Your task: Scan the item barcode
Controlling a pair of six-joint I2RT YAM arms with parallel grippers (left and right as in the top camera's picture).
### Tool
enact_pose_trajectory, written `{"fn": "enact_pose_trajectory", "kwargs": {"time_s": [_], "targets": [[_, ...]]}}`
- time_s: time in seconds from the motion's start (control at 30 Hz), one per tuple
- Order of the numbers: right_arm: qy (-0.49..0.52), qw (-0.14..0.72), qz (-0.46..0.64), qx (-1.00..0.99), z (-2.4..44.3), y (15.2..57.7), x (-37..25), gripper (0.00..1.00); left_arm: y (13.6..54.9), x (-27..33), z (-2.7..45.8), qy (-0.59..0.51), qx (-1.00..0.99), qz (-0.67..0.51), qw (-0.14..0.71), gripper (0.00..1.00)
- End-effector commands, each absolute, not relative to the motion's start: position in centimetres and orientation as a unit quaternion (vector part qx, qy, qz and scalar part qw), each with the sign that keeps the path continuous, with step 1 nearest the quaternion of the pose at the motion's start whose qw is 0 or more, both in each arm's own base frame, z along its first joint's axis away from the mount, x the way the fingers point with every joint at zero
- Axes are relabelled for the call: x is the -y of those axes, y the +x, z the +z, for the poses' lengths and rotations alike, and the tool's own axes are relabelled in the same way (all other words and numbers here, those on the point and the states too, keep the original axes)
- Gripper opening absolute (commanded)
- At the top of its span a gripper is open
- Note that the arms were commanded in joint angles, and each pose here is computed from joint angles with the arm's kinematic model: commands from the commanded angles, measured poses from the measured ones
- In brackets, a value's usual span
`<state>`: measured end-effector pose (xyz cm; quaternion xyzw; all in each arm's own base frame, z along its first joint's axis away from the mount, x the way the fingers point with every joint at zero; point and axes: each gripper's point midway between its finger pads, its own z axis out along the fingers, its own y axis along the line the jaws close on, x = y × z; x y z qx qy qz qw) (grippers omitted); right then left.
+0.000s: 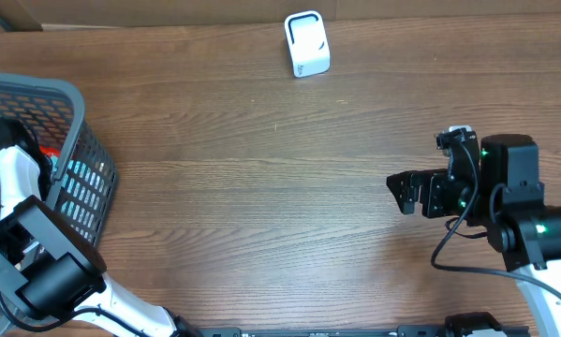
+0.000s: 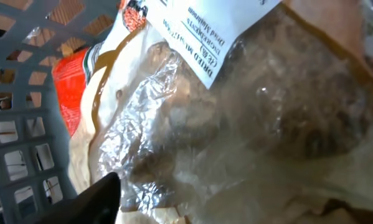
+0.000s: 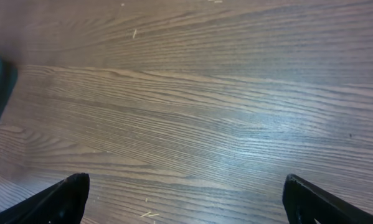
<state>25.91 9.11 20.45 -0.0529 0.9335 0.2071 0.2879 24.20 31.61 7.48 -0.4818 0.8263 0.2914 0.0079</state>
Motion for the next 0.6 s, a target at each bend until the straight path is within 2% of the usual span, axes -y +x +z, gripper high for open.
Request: {"fn": "enact_pose_trajectory", "kwargs": {"time_s": [0.0, 0.03, 0.1, 0.2, 0.3, 0.37, 0.47, 0.57], "targets": [[-0.058, 0.286, 0.212, -0.933, 20.7, 26.4, -9.5, 1.0, 23.4, -32.2, 6.7, -0.491, -0.812, 0.315, 0.001, 0.57], [-0.057, 0.283, 0.212, -0.934, 20.5, 26.5, -9.5, 1.0, 23.4, -32.1, 6.5, -0.491, -0.812, 0.315, 0.001, 0.57], [-0.056, 0.277, 0.211, -0.936, 20.2, 26.6, -9.5, 1.0, 23.3, -31.9, 5.8, -0.491, -0.814, 0.311, 0.001, 0.65], [-0.056, 0.275, 0.211, -0.936, 20.1, 26.7, -9.5, 1.0, 23.1, -31.3, 4.6, -0.491, -0.818, 0.299, -0.001, 0.62], [-0.056, 0.276, 0.211, -0.936, 20.1, 26.7, -9.5, 1.0, 22.9, -31.1, 4.3, -0.487, -0.821, 0.297, -0.005, 0.47], [-0.056, 0.277, 0.211, -0.936, 20.1, 26.7, -9.5, 1.0, 23.0, -31.1, 4.3, -0.486, -0.822, 0.297, -0.005, 0.4], [-0.056, 0.277, 0.211, -0.936, 20.1, 26.7, -9.5, 1.0, 23.2, -30.8, 4.1, -0.473, -0.833, 0.286, -0.009, 0.07], [-0.057, 0.278, 0.211, -0.935, 20.2, 26.8, -9.5, 1.0, 23.1, -30.4, 4.0, -0.465, -0.841, 0.276, -0.016, 0.04]]}}
